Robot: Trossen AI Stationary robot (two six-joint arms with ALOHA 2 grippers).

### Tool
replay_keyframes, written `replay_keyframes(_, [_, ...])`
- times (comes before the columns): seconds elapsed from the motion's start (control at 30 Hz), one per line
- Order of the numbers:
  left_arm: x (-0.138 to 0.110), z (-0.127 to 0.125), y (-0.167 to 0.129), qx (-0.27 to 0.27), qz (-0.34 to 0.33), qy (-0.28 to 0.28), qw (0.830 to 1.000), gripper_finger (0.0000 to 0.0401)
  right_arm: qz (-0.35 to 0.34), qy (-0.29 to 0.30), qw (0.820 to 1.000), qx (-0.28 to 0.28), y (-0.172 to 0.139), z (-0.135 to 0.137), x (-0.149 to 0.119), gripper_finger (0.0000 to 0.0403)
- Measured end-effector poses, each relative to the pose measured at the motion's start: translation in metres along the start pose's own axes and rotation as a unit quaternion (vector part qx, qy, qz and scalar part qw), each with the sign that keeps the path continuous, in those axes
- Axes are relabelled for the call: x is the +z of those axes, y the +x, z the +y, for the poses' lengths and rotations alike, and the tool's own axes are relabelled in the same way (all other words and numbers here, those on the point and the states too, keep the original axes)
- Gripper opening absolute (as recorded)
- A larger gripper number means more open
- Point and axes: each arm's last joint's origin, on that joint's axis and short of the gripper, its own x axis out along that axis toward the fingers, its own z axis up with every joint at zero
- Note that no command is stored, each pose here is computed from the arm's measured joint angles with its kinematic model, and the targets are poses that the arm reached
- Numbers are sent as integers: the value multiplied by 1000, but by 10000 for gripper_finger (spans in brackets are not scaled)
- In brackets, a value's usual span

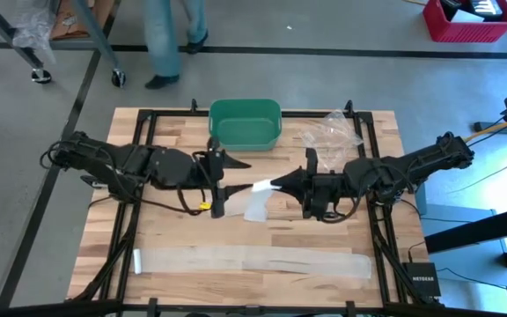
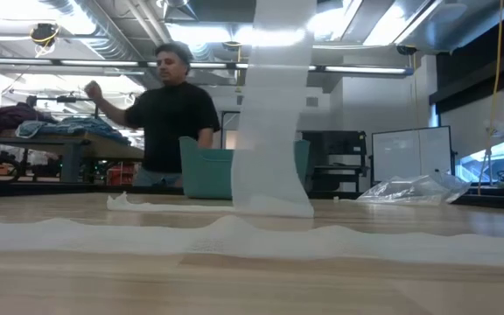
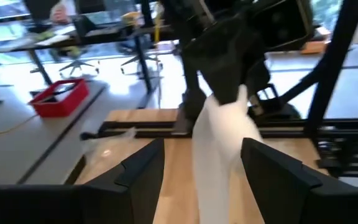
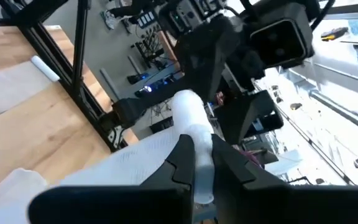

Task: Roll bandage
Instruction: Roll the top white bandage

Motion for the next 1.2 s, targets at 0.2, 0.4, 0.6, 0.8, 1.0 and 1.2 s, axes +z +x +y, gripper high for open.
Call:
replay_keyframes(0.2, [-2,-2,0,-41,7,-4,999,205,13,-5,1000,-20,0,-3,0,30])
replay_keyframes(0.4, [1,-3,-5,-33,-2,5,999,205,8,0,999,-32,0,-5,1,33])
replay_keyframes(0.6, [-3,-7,8,-25,3,21,999,205,3,7,999,-32,0,-5,1,28])
replay_keyframes(0.8, [2,-8,10,-16,-29,16,999,205,8,9,999,-32,2,-4,1,33])
replay_keyframes(1.0, [2,-10,14,-10,-32,5,999,176,11,15,999,-37,2,-5,1,31])
replay_keyframes(1.2, [-2,-13,21,-3,-23,22,999,140,5,25,999,-46,2,-7,2,33])
